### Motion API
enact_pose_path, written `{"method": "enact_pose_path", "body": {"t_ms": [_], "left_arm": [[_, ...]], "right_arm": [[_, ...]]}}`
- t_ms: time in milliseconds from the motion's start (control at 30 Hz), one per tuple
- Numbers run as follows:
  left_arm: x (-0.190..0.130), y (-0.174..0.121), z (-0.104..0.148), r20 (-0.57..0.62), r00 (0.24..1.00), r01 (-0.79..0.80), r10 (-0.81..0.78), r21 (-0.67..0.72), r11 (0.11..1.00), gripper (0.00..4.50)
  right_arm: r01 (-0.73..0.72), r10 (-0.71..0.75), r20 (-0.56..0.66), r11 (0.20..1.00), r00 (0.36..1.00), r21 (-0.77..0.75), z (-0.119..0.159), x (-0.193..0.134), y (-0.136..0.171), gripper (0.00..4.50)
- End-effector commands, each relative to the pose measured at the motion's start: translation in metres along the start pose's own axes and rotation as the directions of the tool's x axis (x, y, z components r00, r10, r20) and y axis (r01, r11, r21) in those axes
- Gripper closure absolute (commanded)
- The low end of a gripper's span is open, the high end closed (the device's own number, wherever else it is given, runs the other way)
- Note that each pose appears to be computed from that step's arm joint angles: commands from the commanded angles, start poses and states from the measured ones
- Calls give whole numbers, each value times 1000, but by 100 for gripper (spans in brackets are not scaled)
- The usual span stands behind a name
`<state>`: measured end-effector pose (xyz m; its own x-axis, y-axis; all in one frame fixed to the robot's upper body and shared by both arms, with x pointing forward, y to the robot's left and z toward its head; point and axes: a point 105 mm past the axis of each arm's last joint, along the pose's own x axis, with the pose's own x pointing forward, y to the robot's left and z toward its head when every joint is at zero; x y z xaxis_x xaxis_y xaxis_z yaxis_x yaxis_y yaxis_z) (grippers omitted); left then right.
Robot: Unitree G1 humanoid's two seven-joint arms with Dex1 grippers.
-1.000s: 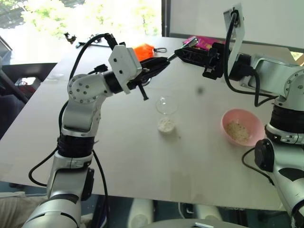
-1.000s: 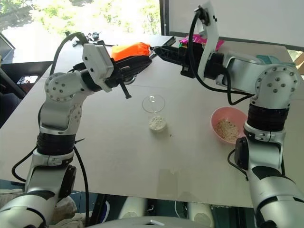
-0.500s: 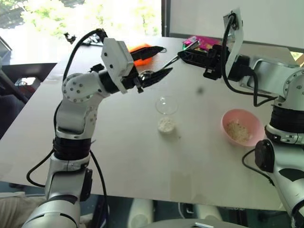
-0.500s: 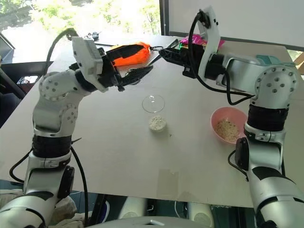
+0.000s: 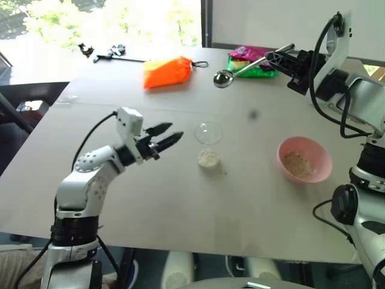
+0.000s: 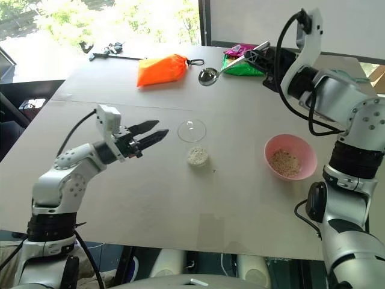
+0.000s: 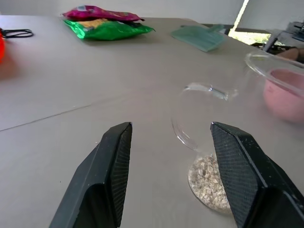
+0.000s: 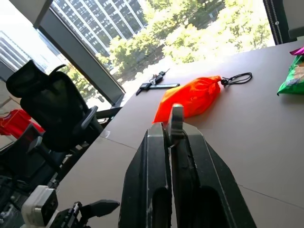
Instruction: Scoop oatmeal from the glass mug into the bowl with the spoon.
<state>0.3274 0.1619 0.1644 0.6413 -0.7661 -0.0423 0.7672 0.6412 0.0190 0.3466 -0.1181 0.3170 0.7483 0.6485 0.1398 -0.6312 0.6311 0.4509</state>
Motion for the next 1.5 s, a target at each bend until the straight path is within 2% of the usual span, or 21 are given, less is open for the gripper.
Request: {"method": "enact_pose_path", "body": {"t_ms": [33, 167, 533, 567, 633, 667, 767, 800, 1033, 1200, 1300, 1500], "left_arm": [[16, 5, 5, -11, 998, 66, -65, 82, 994, 180], [33, 16, -4, -80, 991, 119, -109, 133, 984, 180], [77, 17, 7, -92, 957, 287, -275, 181, 940, 180], [81, 15, 8, -99, 952, 303, -289, 188, 934, 218], [86, 14, 10, -104, 947, 318, -303, 193, 928, 240], [87, 15, 10, -103, 946, 321, -306, 193, 927, 270], [89, 17, 12, -79, 955, 297, -287, 189, 936, 420], [89, 19, 13, -65, 960, 279, -272, 186, 942, 441], [78, 25, 28, 54, 987, 142, -151, 148, 979, 441], [66, 33, 62, 186, 981, -92, 52, 213, 973, 441], [61, 33, 71, 215, 968, -187, 131, 269, 945, 441], [55, 42, 72, 184, 954, -293, 238, 388, 874, 441]], "right_arm": [[-25, 26, 87, 1000, 996, -18, 15, -9, 11, 450], [-11, 13, 101, 1000, 995, -24, 15, -13, 12, 450], [50, -47, 150, 999, 988, -18, 13, -31, 11, 450], [54, -51, 154, 998, 987, -19, 13, -33, 11, 450], [61, -57, 158, 998, 986, -22, 13, -35, 11, 450], [63, -59, 160, 998, 985, -22, 13, -35, 11, 450], [64, -60, 156, 998, 986, -25, 11, -36, 11, 450], [62, -57, 152, 998, 987, -28, 10, -36, 12, 450], [17, -5, 106, 994, 994, -112, 2, -35, 25, 450], [-45, 58, 42, 967, 997, -251, -2, -32, 40, 450], [-107, 118, 22, 952, 993, -286, -1, -27, 50, 450], [-192, 201, -10, 918, 980, -346, 4, -20, 65, 450]]}}
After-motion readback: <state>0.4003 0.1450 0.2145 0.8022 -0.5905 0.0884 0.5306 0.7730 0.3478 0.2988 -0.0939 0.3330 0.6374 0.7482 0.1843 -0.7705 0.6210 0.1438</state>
